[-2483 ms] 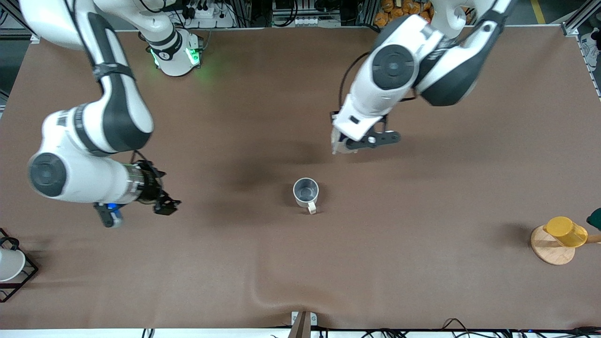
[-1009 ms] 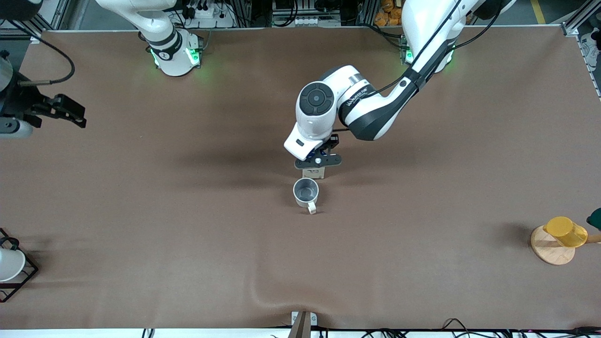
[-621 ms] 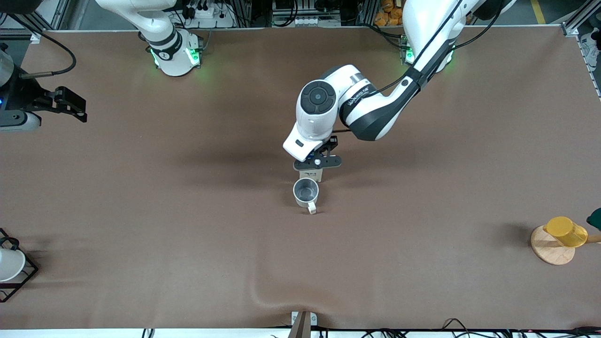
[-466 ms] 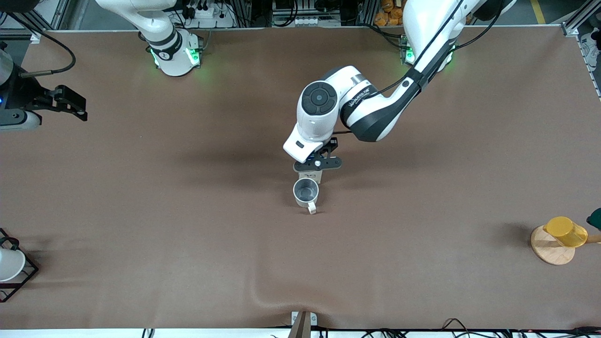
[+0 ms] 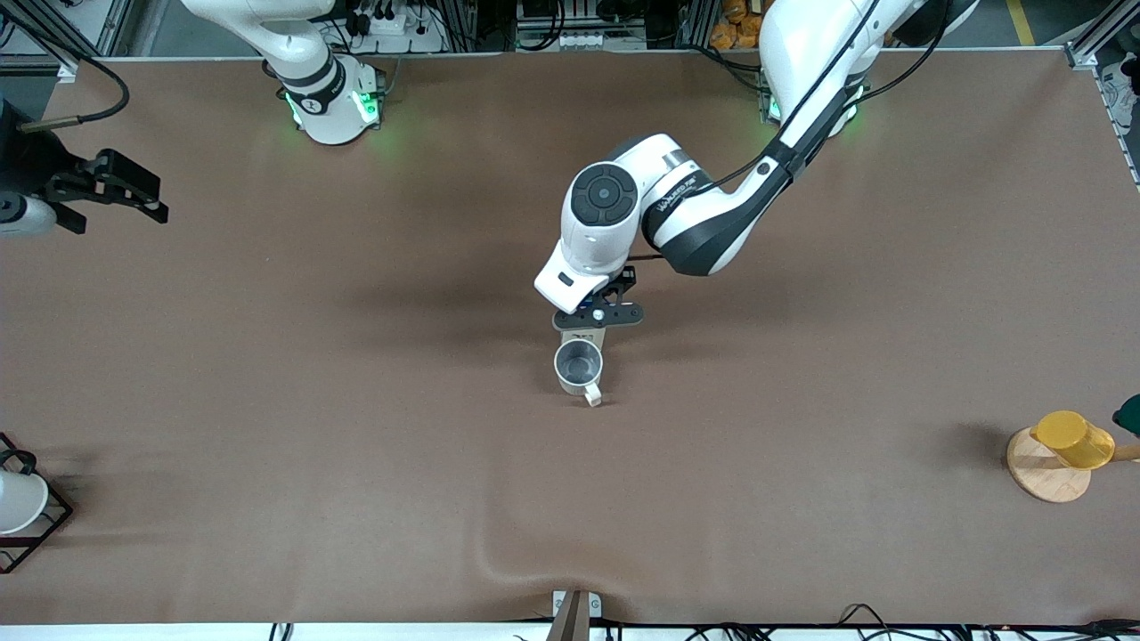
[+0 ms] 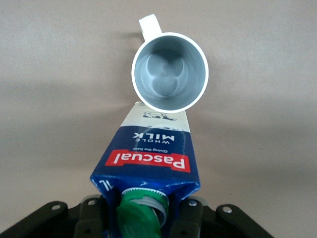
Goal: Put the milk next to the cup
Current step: 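Lower the milk carton beside the white mug with the left gripper, then open the left gripper and release the milk carton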
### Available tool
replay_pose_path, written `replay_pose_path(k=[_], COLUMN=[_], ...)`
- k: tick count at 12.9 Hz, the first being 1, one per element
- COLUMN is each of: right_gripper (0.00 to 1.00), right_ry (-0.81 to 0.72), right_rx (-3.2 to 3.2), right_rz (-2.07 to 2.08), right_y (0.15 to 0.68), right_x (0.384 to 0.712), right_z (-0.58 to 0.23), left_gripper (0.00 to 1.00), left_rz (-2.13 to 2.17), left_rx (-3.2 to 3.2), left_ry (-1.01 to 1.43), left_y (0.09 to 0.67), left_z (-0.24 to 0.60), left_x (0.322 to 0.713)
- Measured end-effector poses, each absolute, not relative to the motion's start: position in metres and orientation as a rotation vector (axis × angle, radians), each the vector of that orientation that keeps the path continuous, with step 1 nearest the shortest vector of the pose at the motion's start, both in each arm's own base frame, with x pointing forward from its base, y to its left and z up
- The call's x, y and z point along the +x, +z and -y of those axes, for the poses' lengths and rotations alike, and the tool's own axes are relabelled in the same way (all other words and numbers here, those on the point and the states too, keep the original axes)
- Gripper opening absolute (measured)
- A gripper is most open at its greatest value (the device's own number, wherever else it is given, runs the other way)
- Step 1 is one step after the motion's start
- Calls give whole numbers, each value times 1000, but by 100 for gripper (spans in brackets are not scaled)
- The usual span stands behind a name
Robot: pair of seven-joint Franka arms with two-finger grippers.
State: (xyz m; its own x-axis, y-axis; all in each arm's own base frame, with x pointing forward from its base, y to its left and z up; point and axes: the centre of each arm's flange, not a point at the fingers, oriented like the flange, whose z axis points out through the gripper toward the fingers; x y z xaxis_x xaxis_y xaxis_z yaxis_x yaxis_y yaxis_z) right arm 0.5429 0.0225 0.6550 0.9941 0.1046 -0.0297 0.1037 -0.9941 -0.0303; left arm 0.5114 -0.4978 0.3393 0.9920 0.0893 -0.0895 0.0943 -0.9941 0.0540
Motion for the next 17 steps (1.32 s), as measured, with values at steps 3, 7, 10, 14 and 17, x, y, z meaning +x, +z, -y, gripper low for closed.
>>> replay_pose_path(k=[3, 7, 10, 14, 17], right_gripper=[100, 100, 100, 100, 100], right_ry=[59, 76, 77, 111, 156], right_rx=[-3108, -3108, -3108, -3107, -3105], right_rz=[35, -14, -13, -21, -80], right_y=[653, 650, 650, 646, 633], right_x=[544, 543, 543, 542, 542], right_z=[-21, -21, -22, -21, -4], left_gripper=[63, 100, 100, 100, 100], left_rz=[-142, -148, -162, -253, -310], left_rx=[3077, 3064, 3045, 2993, 2993], left_ry=[-137, -118, -91, -21, 48], left_y=[337, 344, 356, 400, 453], left_z=[498, 498, 498, 480, 450], left_x=[512, 516, 523, 543, 551])
